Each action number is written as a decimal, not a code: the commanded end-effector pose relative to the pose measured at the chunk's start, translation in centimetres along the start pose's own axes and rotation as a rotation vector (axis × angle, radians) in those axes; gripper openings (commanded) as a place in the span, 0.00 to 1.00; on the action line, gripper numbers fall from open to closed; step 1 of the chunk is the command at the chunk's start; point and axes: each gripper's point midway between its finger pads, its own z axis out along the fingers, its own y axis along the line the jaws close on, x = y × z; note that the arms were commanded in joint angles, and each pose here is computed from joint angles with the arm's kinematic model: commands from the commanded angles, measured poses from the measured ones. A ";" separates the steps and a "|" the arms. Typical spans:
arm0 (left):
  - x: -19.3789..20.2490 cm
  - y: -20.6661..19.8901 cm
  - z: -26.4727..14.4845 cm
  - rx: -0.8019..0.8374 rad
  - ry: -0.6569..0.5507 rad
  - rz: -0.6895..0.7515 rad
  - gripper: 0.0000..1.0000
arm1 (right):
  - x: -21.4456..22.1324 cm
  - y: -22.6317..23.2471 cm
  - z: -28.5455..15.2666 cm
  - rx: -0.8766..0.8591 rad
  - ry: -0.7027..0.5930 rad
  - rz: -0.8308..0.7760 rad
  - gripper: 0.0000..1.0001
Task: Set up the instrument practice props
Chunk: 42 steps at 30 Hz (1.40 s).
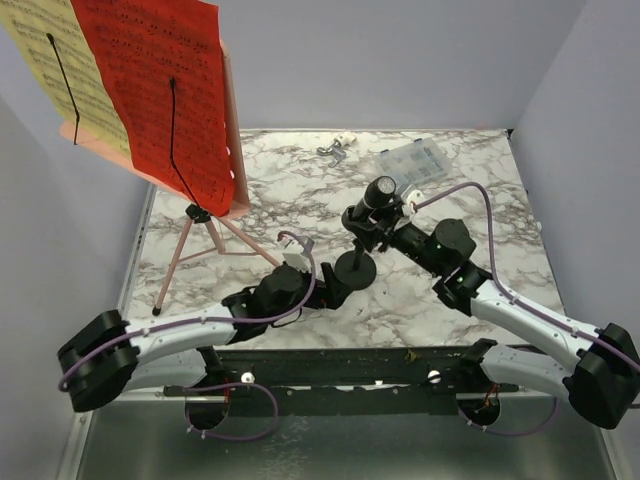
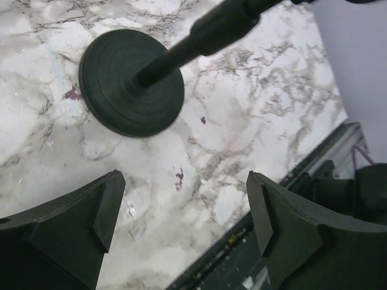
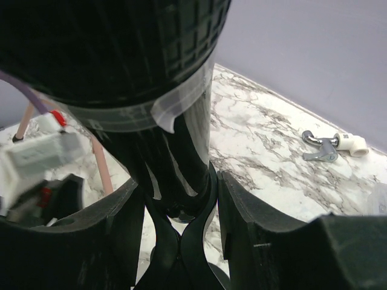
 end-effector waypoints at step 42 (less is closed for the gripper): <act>-14.4 -5.3 -28.8 0.372 -0.468 0.079 0.96 | -17.2 -3.1 -17.4 0.372 -0.107 0.245 1.00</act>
